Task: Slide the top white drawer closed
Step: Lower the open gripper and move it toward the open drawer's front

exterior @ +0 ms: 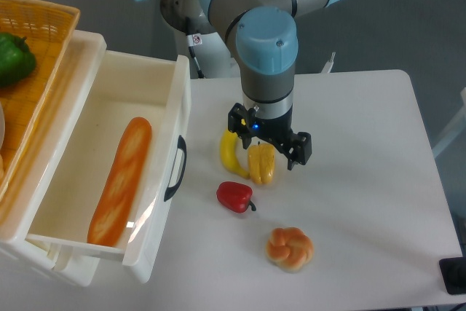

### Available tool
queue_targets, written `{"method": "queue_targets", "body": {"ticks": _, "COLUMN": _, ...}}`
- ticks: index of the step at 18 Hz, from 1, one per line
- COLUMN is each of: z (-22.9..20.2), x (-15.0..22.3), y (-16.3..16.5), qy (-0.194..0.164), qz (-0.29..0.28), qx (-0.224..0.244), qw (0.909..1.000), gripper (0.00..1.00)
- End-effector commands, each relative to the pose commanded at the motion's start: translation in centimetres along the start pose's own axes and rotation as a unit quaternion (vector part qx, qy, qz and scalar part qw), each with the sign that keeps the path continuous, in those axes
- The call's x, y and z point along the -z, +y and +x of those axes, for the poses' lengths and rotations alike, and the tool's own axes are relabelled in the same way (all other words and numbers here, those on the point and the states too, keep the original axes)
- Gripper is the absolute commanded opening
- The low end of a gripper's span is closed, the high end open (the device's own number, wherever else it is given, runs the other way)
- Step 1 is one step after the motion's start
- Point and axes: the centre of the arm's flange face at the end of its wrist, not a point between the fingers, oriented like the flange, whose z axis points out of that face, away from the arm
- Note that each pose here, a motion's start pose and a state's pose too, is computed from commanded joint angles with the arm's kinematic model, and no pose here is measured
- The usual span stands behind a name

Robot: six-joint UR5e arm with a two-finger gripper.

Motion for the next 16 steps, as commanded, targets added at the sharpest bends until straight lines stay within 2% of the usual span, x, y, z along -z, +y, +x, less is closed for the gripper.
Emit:
{"method": "queue_targets", "body": {"ticks": 9, "z": 0.5, "x": -2.5, "y": 0.1, "qy": 0.009, "qz": -0.011, "qx": 0.002, "qw": 0.9999, "gripper": 1.00}}
{"method": "queue_targets", "body": {"ticks": 10, "z": 0.3, "x": -3.0, "y": -0.1, "qy": 0.011, "qz": -0.013, "qx": 0.013, "qw": 0.9998, "gripper": 1.00}}
{"method": "queue_targets", "body": {"ticks": 14, "z": -0.5, "x": -4.4, "y": -1.2, "qy": 0.013, "qz": -0.014, "qx": 0.119, "qw": 0.9927, "gripper": 1.00}}
{"method": "queue_targets", "body": {"ticks": 16, "z": 0.3, "x": -5.0, "y": -2.5, "qy": 0.016, "qz": -0.016, "qx": 0.130, "qw": 0.9913, "gripper": 1.00}}
